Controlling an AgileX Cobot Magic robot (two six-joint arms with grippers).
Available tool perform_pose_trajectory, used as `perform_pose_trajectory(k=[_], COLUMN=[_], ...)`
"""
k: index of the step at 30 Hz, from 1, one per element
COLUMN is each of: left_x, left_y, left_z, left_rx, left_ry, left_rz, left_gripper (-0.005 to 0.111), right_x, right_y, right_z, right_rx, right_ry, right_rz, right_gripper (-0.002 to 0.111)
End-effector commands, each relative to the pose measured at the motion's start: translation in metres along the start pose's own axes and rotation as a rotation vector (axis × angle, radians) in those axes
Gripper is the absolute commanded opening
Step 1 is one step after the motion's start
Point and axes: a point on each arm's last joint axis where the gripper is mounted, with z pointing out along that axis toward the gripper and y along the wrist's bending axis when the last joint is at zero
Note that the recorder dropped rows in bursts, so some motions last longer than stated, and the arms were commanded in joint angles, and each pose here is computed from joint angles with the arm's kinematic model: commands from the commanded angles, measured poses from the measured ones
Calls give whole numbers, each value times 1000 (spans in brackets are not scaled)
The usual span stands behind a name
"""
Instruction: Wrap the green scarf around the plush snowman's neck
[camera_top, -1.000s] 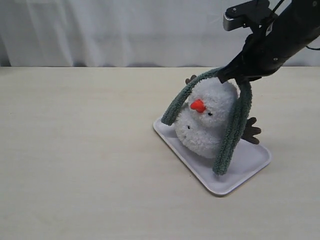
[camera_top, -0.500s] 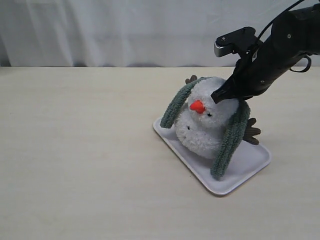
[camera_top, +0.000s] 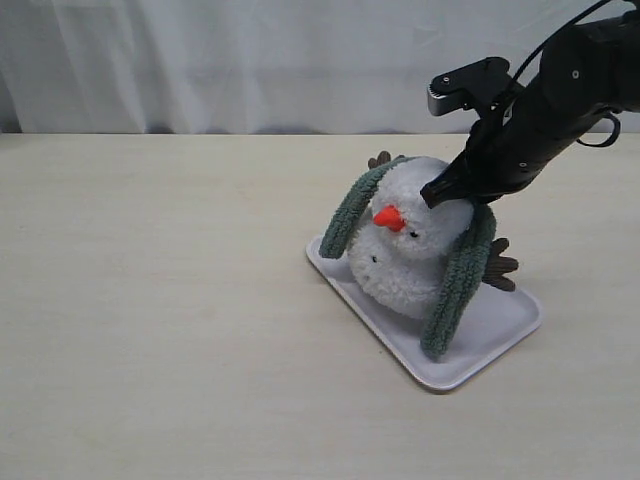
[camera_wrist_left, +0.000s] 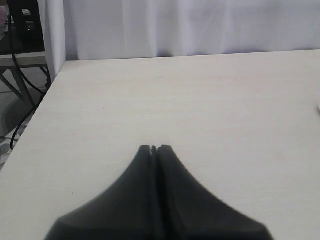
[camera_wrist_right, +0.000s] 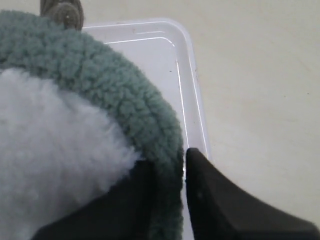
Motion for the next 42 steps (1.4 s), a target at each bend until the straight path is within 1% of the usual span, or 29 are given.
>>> perform_pose_trajectory(k=[1,4,14,16,19,21,25,30,42], left_x=[-2,-2,-2,-2,-2,-2,-2,-2,-2], left_y=[0,0,0,0,0,0,0,0,0], left_z=[0,0,0,0,0,0,0,0,0], left_rx=[0,0,0,0,0,0,0,0,0], left_ry=[-32,-32,-32,-32,-32,-32,-32,-32,-32], left_rz=[-13,-13,-13,-13,-13,-13,-13,-13,-13], left_gripper=[0,0,0,0,0,0,0,0,0], right_x=[-1,0,8,11,18,22,31,39,42], right_y=[-1,-1,-2,1,4,6,8,11,20], right_z=[-16,-29,-78,-84,-88,-86,-74,-59,-19], right_rx=[1,4,-2,-28,-62,-78,-78,-70,-152], right_ry=[-19,-25,-28,-11,45,74,79,37,105], right_rz=[9,11,20,11,-3,-1,0,6,56], right_gripper=[36,41,40,34,17,4,4,4,4])
